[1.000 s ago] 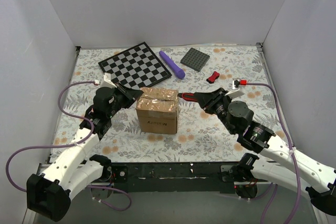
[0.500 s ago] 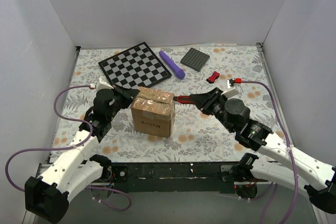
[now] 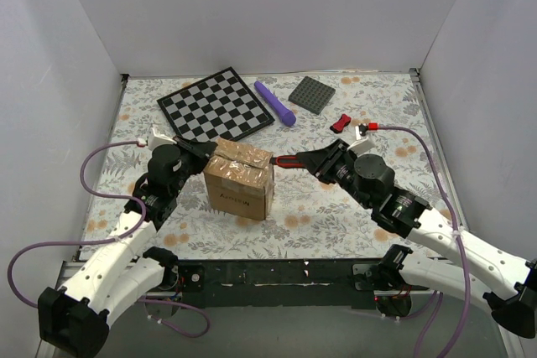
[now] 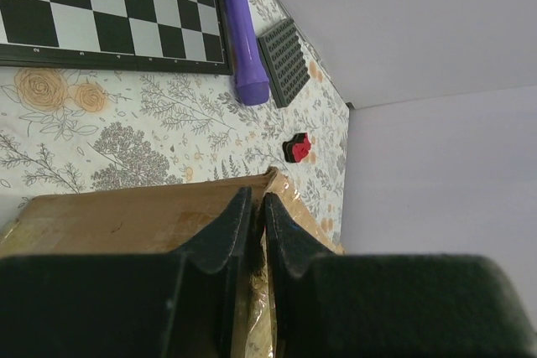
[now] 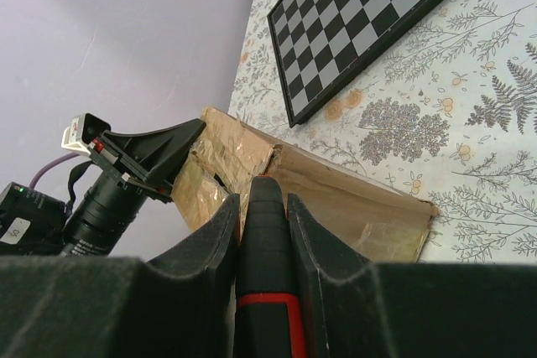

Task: Unpack the express box

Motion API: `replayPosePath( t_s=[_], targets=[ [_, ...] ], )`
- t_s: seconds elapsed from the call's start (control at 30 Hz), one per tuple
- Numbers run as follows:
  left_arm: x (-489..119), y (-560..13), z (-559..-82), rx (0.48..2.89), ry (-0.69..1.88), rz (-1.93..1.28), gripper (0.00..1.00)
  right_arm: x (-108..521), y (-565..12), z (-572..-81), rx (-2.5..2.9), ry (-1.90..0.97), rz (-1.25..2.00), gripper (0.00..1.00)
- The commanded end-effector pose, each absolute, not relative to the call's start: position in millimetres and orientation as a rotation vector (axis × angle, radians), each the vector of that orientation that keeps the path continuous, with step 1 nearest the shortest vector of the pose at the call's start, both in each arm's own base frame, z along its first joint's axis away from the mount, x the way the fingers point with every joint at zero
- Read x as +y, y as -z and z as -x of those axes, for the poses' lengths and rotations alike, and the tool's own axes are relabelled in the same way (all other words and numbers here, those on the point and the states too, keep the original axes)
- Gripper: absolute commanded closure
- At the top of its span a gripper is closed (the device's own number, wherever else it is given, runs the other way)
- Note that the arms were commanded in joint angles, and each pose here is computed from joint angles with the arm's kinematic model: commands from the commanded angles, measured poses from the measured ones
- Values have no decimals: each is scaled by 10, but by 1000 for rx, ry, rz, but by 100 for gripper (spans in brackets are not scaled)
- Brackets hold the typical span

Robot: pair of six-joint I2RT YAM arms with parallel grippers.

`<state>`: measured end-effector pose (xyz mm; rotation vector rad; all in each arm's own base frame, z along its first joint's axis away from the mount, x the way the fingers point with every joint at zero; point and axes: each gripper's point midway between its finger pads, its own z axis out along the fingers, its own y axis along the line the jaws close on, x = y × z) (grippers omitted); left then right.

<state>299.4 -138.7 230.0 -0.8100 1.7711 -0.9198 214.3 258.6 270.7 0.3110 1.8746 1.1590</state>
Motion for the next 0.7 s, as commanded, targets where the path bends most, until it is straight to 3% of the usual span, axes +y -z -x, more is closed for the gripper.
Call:
replayPosePath(
  t_s=[0.0,0.67],
  targets=[
    [-1351,-2266,-2979,1748,908,849,100,2871,-2705,-1817,1983,-1333,-180,99],
    [-1223,-2324,-3063,1698,834,873,100,2498,-2894,-1685,1961,-1240,-148,99]
  ],
)
